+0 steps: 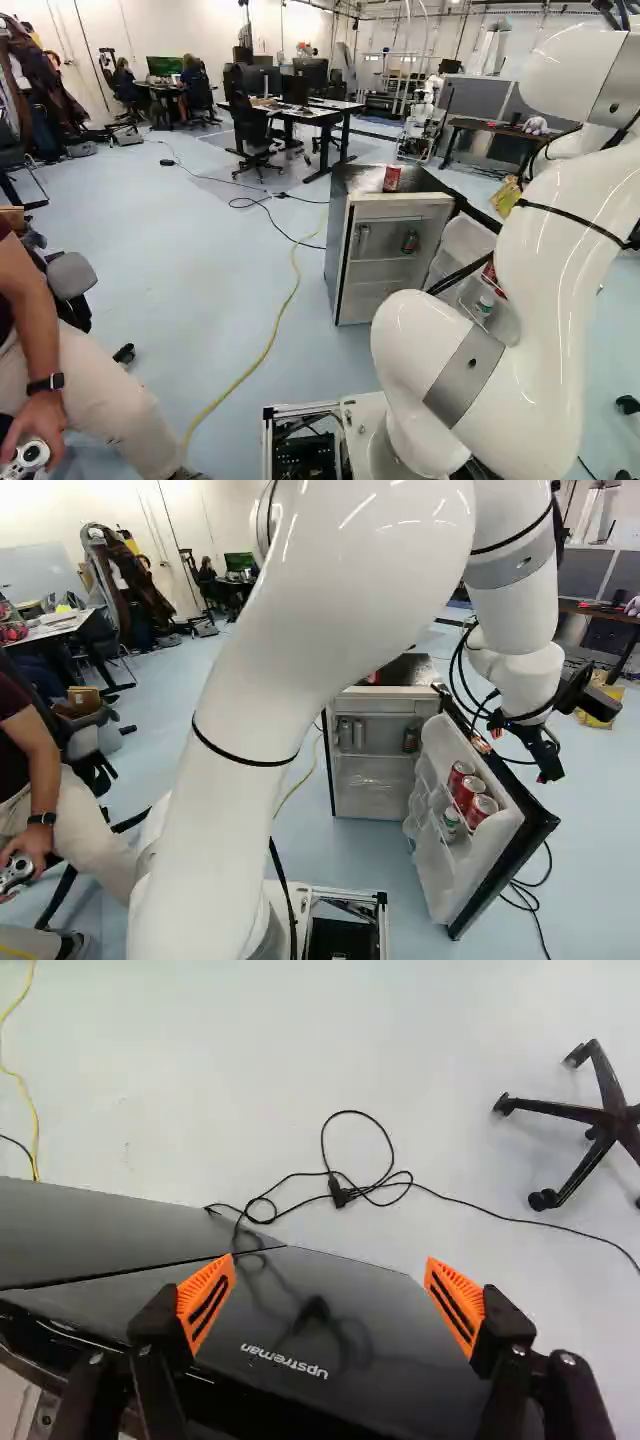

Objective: Grab a drink from the fridge

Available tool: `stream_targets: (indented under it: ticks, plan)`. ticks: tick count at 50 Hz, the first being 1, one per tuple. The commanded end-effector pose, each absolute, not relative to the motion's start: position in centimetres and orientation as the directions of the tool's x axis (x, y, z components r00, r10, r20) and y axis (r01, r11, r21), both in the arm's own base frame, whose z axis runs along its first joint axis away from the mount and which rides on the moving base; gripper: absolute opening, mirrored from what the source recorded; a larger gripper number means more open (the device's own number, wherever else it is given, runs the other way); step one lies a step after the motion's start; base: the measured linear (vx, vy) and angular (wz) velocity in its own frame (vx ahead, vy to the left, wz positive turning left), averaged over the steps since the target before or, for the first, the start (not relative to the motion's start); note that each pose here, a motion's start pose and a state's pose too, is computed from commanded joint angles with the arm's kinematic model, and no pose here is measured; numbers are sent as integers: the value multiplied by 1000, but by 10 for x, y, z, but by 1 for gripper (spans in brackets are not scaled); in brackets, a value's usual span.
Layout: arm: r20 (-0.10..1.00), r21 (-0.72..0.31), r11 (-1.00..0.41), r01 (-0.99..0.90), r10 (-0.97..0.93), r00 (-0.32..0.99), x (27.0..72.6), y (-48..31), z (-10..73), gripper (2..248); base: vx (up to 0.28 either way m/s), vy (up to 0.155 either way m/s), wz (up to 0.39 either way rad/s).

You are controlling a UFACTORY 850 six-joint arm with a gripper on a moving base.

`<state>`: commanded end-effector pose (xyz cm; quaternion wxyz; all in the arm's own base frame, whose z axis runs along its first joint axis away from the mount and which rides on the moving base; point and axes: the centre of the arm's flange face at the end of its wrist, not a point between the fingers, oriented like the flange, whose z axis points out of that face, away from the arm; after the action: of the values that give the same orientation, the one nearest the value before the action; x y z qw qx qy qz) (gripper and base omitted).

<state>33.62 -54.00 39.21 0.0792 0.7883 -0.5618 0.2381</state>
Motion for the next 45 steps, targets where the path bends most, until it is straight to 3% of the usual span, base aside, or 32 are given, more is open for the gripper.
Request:
stream_targets:
  ticks: [45]
  plan:
    - [427, -135, -355, -925, -863, 269, 310, -493, 395, 247, 0, 0, 0]
